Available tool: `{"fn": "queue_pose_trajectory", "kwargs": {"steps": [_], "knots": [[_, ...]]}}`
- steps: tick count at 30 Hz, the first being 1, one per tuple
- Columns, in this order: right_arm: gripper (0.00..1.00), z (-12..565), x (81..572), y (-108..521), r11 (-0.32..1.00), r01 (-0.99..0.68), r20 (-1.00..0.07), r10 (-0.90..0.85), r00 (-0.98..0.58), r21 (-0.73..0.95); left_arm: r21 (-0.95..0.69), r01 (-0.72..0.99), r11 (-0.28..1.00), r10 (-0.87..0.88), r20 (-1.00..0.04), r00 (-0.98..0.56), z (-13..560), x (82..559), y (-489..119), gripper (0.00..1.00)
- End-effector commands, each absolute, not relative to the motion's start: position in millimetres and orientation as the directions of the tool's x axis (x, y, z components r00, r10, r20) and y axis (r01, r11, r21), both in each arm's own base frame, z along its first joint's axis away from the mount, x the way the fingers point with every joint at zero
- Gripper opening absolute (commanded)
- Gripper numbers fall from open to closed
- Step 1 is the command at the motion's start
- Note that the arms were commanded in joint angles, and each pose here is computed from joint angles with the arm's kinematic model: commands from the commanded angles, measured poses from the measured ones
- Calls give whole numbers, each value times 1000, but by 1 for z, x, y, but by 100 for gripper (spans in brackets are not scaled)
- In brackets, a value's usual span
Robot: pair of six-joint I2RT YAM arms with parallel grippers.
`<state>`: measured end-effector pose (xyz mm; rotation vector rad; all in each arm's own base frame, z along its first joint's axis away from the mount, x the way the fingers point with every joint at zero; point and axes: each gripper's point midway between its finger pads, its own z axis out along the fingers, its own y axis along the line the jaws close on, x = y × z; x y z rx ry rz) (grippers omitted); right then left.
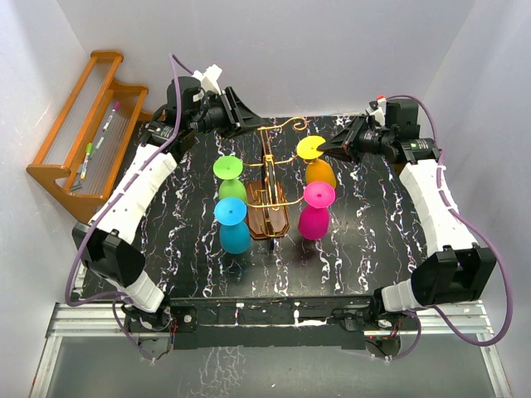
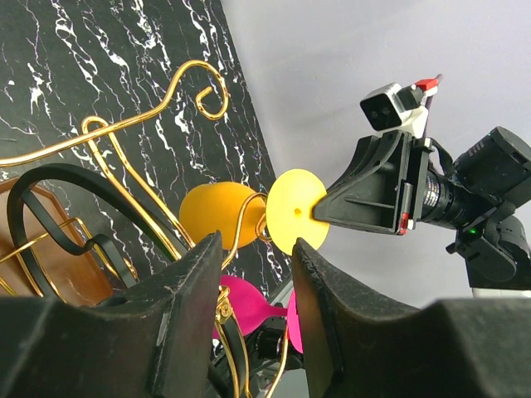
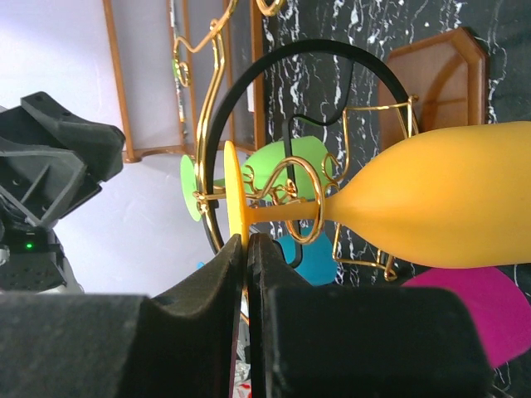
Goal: Take the wine glass off the wine glass rack
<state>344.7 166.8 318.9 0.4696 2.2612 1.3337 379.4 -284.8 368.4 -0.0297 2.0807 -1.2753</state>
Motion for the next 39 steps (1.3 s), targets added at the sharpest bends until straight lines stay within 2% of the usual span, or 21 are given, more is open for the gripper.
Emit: {"fn": "queue_pose_trajectory", "kwargs": {"steps": [1, 25, 35, 39], "knots": [[8, 352, 353, 169, 412, -64, -295, 527, -797, 909, -782, 391, 485, -373, -589, -717, 406, 357, -278, 37], [8, 351, 344, 207, 373, -173, -314, 360, -878, 911, -786, 398, 473, -380, -589, -713, 410, 349, -275, 39], [8, 338, 318, 196, 457, -151, -337, 359, -870, 877, -788, 407, 461, -374, -589, -717, 414, 349, -278, 39], [8, 341, 317, 184, 518, -141, -390, 411, -824, 843, -794, 420, 439, -371, -586, -721, 423, 350, -281, 39]]}}
